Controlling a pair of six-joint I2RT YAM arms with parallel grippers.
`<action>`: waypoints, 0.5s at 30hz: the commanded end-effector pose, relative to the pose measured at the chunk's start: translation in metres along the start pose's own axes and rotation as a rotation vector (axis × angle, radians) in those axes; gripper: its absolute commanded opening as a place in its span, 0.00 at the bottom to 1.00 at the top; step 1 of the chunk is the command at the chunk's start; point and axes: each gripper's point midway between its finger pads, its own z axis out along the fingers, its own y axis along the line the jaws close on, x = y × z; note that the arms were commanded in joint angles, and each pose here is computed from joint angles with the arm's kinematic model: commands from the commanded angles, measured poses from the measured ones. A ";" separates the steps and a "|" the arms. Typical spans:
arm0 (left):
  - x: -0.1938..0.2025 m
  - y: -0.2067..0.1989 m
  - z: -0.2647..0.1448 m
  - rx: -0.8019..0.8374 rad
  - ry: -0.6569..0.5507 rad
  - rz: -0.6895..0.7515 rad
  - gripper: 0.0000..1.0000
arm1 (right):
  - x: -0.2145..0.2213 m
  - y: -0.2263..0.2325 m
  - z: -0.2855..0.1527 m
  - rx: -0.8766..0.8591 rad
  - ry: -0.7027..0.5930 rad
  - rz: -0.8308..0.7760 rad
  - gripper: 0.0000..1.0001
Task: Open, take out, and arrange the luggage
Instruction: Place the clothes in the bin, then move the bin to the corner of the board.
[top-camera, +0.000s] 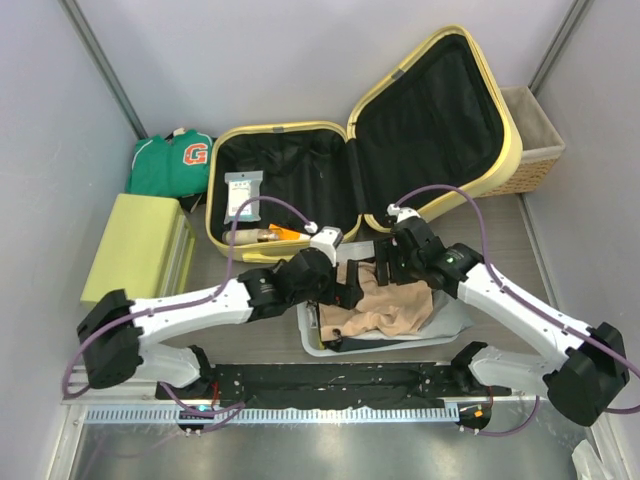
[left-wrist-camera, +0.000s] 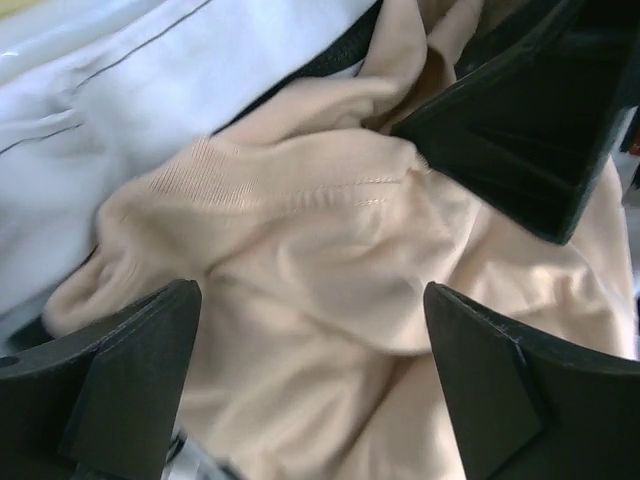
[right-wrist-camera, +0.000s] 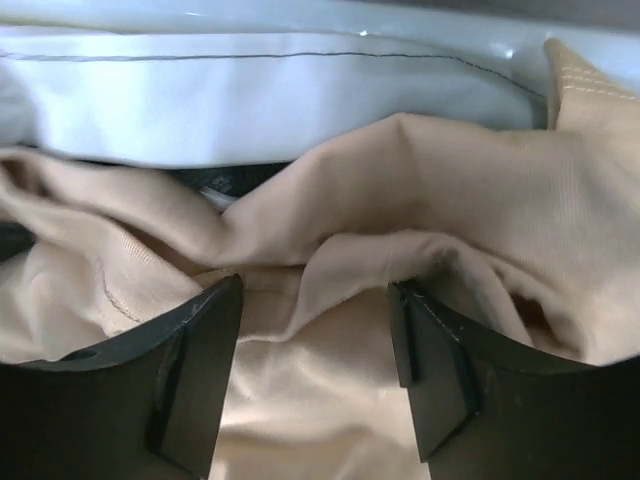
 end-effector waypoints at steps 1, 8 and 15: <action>-0.044 0.013 -0.057 -0.088 -0.106 0.038 1.00 | -0.038 0.020 -0.048 -0.078 -0.118 -0.086 0.70; -0.019 0.093 -0.089 -0.182 -0.053 -0.141 1.00 | -0.060 0.057 -0.063 -0.235 -0.183 -0.071 0.76; 0.009 0.068 -0.070 0.075 -0.010 -0.251 1.00 | -0.071 0.064 -0.062 -0.244 -0.213 -0.077 0.79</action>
